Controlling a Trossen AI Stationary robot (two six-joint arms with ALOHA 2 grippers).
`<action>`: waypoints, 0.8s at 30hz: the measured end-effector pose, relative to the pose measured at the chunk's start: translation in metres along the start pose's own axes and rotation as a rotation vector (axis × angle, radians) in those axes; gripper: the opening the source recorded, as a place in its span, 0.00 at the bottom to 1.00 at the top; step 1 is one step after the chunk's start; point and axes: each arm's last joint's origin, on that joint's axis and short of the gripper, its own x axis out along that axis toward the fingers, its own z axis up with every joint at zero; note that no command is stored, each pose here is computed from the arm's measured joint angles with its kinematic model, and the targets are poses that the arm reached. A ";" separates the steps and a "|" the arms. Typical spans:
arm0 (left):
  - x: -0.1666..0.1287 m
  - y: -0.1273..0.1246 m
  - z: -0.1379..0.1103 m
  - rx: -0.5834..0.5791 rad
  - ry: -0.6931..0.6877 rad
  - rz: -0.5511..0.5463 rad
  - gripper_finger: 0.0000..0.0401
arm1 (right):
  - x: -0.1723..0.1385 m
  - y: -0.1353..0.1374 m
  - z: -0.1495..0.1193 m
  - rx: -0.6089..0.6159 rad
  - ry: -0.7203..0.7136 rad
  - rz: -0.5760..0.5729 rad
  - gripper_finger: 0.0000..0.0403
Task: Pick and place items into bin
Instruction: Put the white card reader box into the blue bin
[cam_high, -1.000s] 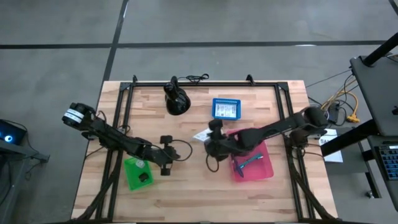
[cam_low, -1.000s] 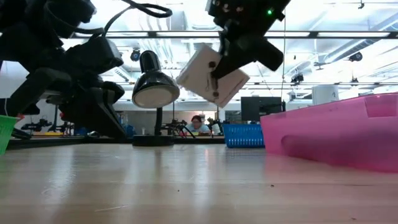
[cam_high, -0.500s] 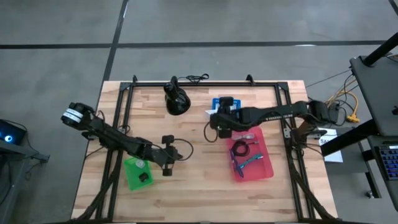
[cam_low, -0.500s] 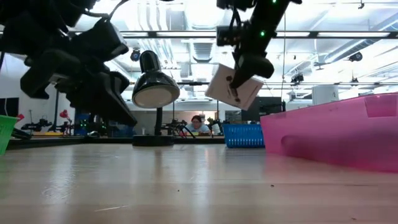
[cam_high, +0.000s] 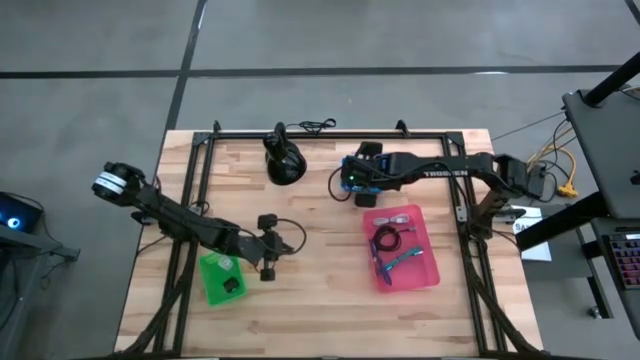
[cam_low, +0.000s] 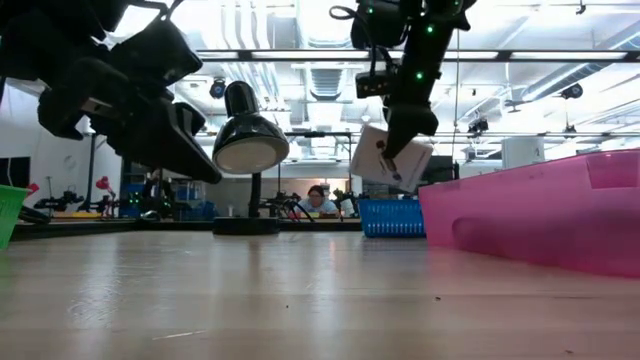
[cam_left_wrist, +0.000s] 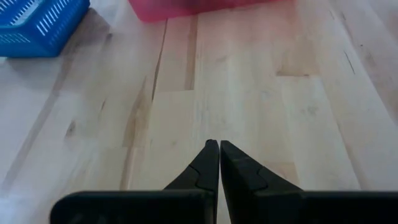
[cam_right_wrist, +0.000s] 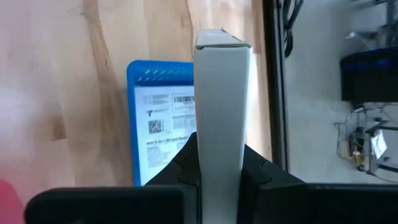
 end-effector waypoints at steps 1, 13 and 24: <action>0.000 0.000 0.000 -0.001 -0.003 0.001 0.00 | 0.001 -0.001 -0.001 0.001 0.006 0.011 0.08; -0.002 -0.001 0.010 0.095 -0.088 0.012 0.00 | 0.022 -0.009 -0.008 0.004 0.104 0.038 0.08; -0.002 -0.001 0.010 0.095 -0.089 0.011 0.00 | 0.029 -0.014 -0.011 -0.025 0.138 0.005 0.08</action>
